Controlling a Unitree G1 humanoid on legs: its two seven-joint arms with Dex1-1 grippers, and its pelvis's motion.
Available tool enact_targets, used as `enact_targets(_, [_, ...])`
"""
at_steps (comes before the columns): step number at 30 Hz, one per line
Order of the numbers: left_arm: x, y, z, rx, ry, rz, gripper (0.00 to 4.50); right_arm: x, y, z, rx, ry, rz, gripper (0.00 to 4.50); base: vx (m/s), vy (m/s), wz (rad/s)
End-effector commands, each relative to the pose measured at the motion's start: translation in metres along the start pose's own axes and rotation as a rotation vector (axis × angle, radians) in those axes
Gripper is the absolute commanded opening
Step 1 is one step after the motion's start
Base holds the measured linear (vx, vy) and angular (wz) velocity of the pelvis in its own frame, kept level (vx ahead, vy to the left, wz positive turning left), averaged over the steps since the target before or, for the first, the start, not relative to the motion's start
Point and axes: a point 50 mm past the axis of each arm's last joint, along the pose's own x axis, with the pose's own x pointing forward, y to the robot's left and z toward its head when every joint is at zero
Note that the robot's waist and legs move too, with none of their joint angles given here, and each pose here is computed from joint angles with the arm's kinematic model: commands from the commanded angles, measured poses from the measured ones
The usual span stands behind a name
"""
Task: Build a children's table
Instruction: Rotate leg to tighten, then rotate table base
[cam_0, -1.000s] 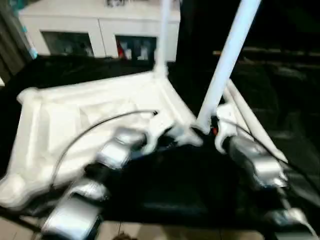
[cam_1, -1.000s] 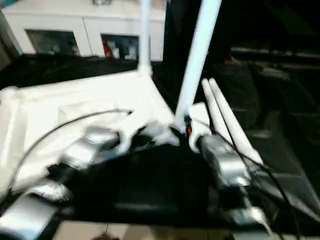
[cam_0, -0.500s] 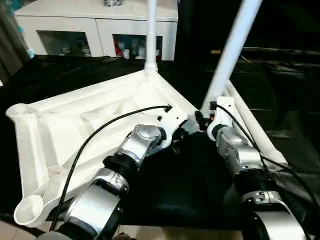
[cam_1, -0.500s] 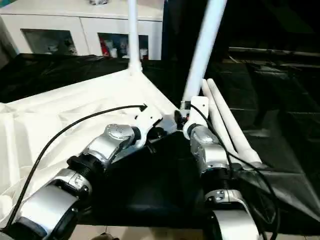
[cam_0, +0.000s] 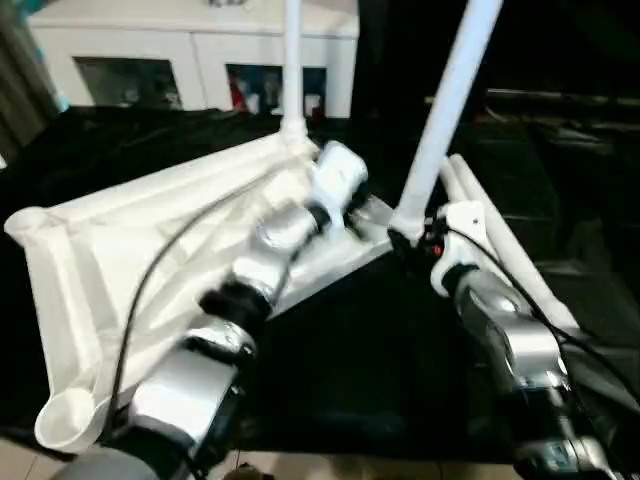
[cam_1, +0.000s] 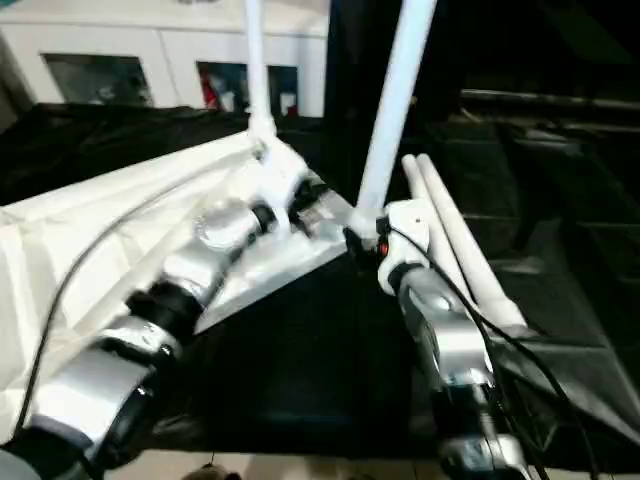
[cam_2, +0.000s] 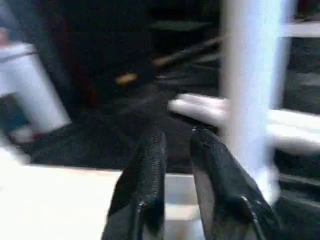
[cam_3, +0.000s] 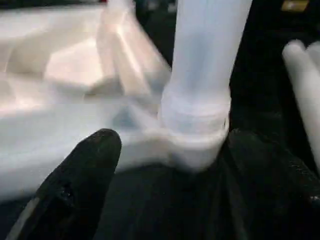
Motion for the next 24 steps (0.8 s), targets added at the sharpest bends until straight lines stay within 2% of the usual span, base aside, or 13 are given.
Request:
enact_targets(1, [-0.004, 0.009, -0.004, 0.014, 0.026, 0.059, 1.36, -0.001, 0.005, 0.005, -0.022, -0.005, 0.027, 3.86, 0.0, 0.0, 0.0])
enact_targets(2, [-0.019, 0.034, -0.015, 0.054, 0.102, 0.158, 1.41, -0.004, 0.012, 0.001, -0.018, 0.028, 0.062, 3.86, 0.0, 0.0, 0.0])
enact_targets(3, [-0.026, 0.044, -0.019, 0.076, 0.135, 0.2, 1.48, -0.005, 0.015, -0.001, -0.019, 0.042, 0.076, 3.86, 0.0, 0.0, 0.0])
enact_targets(4, [-0.026, 0.044, -0.019, 0.076, 0.135, 0.2, 1.48, -0.005, 0.015, -0.001, -0.019, 0.042, 0.076, 3.86, 0.0, 0.0, 0.0])
enact_targets(5, [-0.045, 0.065, -0.027, 0.12, 0.186, 0.298, 1.59, -0.007, 0.02, -0.004, -0.021, 0.071, 0.094, 3.86, 0.0, 0.0, 0.0])
enact_targets(7, [-0.07, 0.088, -0.036, 0.194, 0.26, 0.409, 1.81, -0.007, 0.024, -0.007, -0.022, 0.095, 0.106, 3.86, 0.0, 0.0, 0.0])
enact_targets(10, [-0.096, 0.108, -0.045, 0.283, 0.351, 0.491, 1.92, -0.006, 0.025, -0.01, -0.022, 0.117, 0.103, 3.86, 0.0, 0.0, 0.0])
enact_targets(11, [-0.096, 0.108, -0.045, 0.284, 0.351, 0.492, 2.02, -0.006, 0.025, -0.01, -0.022, 0.118, 0.102, 3.86, 0.0, 0.0, 0.0])
enact_targets(12, [-0.115, 0.119, -0.053, 0.341, 0.437, 0.52, 2.11, -0.005, 0.025, -0.014, -0.032, 0.144, 0.097, 3.86, 0.0, 0.0, 0.0])
enact_targets(14, [-0.122, 0.122, -0.056, 0.358, 0.477, 0.522, 2.27, -0.004, 0.025, -0.015, -0.035, 0.152, 0.095, 3.86, 0.0, 0.0, 0.0])
enact_targets(15, [-0.134, 0.126, -0.059, 0.383, 0.53, 0.538, 2.27, -0.004, 0.026, -0.015, -0.035, 0.159, 0.096, 3.86, 0.0, 0.0, 0.0])
enact_targets(18, [-0.15, 0.132, -0.061, 0.421, 0.597, 0.577, 2.27, -0.003, 0.027, -0.015, -0.035, 0.171, 0.099, 3.86, 0.0, 0.0, 0.0])
enact_targets(24, [-0.163, 0.126, -0.078, 0.428, 0.741, 0.509, 2.27, 0.001, 0.03, -0.019, -0.039, 0.203, 0.109, 3.86, 0.0, 0.0, 0.0])
